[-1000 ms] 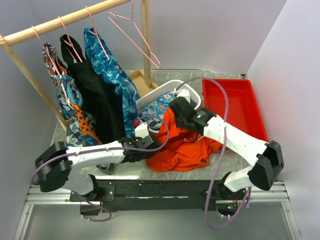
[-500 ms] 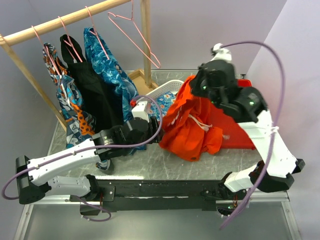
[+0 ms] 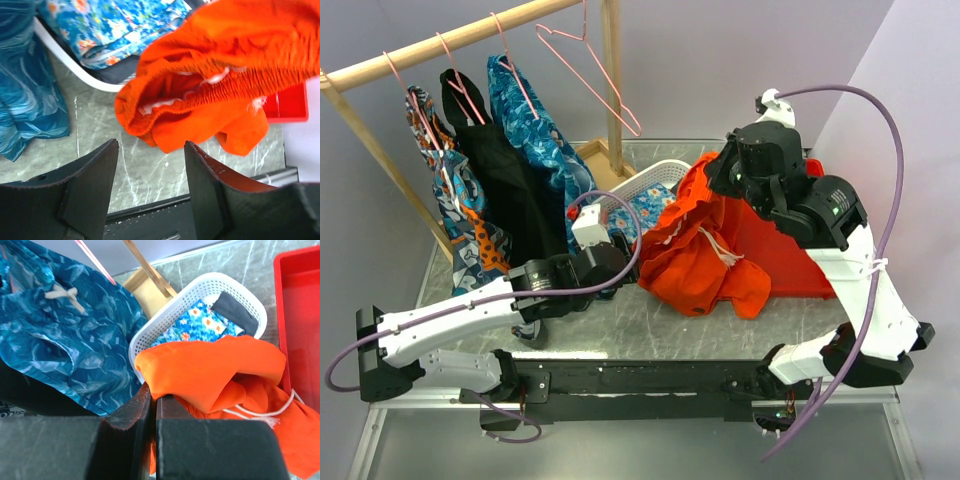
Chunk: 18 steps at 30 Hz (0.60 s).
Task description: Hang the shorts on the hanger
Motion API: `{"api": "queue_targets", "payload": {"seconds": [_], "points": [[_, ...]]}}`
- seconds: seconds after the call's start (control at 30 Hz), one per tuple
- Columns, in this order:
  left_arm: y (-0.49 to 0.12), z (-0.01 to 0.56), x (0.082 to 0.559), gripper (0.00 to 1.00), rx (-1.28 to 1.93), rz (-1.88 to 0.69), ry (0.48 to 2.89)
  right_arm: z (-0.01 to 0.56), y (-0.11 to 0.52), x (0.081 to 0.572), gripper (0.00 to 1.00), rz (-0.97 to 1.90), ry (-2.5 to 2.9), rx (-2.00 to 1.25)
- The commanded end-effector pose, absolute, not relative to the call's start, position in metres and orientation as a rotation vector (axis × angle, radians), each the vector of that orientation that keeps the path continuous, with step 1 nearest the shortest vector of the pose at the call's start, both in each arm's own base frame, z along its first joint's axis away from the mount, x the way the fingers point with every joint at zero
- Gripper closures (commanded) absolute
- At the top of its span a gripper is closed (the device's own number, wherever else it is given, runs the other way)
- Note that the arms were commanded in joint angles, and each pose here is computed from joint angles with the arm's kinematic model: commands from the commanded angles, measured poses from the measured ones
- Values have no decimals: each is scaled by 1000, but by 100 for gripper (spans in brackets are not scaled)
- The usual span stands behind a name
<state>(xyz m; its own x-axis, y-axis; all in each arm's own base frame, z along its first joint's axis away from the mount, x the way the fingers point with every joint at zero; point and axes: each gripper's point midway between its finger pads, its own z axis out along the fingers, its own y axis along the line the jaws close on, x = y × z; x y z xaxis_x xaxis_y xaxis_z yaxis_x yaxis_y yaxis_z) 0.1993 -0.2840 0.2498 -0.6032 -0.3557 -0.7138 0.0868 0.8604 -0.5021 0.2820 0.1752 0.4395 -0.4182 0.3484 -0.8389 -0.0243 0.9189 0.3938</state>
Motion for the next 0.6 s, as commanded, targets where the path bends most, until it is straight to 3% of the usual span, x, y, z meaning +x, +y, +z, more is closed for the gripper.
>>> {"api": "queue_targets", "payload": {"seconds": [0.0,0.57], "points": [[-272,247,207,40,-301,-600,2128,463,162,273,100,490,1867,304],[-304,180,242,44,-363,-620,2219,478,153,265,100,523,1827,334]]}}
